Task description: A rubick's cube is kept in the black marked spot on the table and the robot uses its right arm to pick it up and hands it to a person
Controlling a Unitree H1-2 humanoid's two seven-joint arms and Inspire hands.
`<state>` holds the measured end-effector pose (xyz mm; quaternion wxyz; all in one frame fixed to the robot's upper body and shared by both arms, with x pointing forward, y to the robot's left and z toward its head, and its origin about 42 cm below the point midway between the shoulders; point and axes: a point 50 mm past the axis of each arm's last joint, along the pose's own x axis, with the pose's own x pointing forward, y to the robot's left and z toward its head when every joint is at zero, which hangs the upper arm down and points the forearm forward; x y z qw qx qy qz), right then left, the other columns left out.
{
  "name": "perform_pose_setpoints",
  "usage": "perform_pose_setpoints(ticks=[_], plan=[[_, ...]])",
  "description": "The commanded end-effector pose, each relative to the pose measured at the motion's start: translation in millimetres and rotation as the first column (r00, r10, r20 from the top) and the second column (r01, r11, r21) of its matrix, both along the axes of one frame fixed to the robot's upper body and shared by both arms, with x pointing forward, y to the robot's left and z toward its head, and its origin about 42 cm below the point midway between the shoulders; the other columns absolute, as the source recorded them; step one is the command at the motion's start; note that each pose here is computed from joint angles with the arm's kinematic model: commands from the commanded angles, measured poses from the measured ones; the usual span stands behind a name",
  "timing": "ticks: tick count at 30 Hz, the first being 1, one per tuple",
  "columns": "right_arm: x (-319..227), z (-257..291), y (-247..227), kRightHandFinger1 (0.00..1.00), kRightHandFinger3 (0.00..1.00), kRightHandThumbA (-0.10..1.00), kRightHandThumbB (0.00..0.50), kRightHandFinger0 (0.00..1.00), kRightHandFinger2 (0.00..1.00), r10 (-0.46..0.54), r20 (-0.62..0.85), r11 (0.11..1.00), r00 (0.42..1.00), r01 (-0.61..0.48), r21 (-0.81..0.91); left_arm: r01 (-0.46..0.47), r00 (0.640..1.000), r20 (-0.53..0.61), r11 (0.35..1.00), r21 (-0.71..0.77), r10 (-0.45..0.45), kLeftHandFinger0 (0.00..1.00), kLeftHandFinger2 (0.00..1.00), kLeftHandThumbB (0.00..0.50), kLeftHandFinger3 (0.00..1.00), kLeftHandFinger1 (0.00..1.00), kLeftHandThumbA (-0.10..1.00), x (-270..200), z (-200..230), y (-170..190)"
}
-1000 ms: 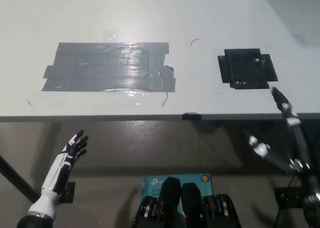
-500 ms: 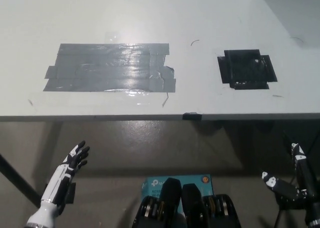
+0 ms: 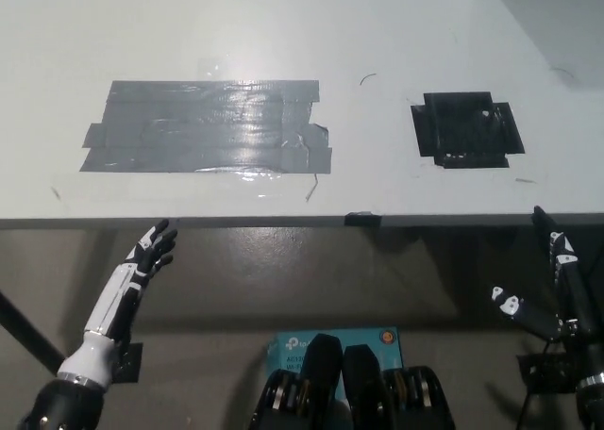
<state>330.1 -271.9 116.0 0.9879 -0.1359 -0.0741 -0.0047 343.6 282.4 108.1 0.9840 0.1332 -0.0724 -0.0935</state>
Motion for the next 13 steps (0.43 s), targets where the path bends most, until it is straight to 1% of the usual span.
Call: perform_pose_setpoints(ticks=[1,5,8,9,13], plan=[[11.0,15.0,1.6,1.0,1.0,0.77,0.236,1.0,1.0,0.022,0.084,1.0,0.996,-0.024,0.02,0.013,0.999,0.039,1.0,0.025,-0.014,1.0,1.0,0.159,1.0,1.0,0.99,5.2,11.8,8.1],[7.9,12.6,2.4,1.0,1.0,0.75,0.219,1.0,1.0,0.026,0.076,0.999,0.997,-0.028,0.023,0.014,1.0,0.028,1.0,0.028,-0.015,1.0,1.0,0.152,1.0,1.0,0.98,2.3,11.2,7.4],[7.8,12.1,2.7,1.0,1.0,0.76,0.224,1.0,1.0,0.029,0.073,0.999,0.997,-0.031,0.019,0.015,1.0,0.024,1.0,0.026,-0.015,1.0,1.0,0.145,1.0,1.0,0.97,2.5,10.7,7.3],[7.9,12.0,2.6,1.0,1.0,0.77,0.226,1.0,1.0,0.029,0.072,0.999,0.997,-0.03,0.017,0.014,1.0,0.022,0.999,0.03,-0.015,1.0,1.0,0.154,1.0,1.0,0.97,2.6,10.6,7.4],[8.7,13.3,3.2,1.0,1.0,0.77,0.226,1.0,1.0,0.03,0.073,0.999,0.997,-0.031,0.019,0.017,1.0,0.022,0.999,0.031,-0.018,1.0,1.0,0.141,1.0,1.0,0.96,2.6,13.8,7.5]])
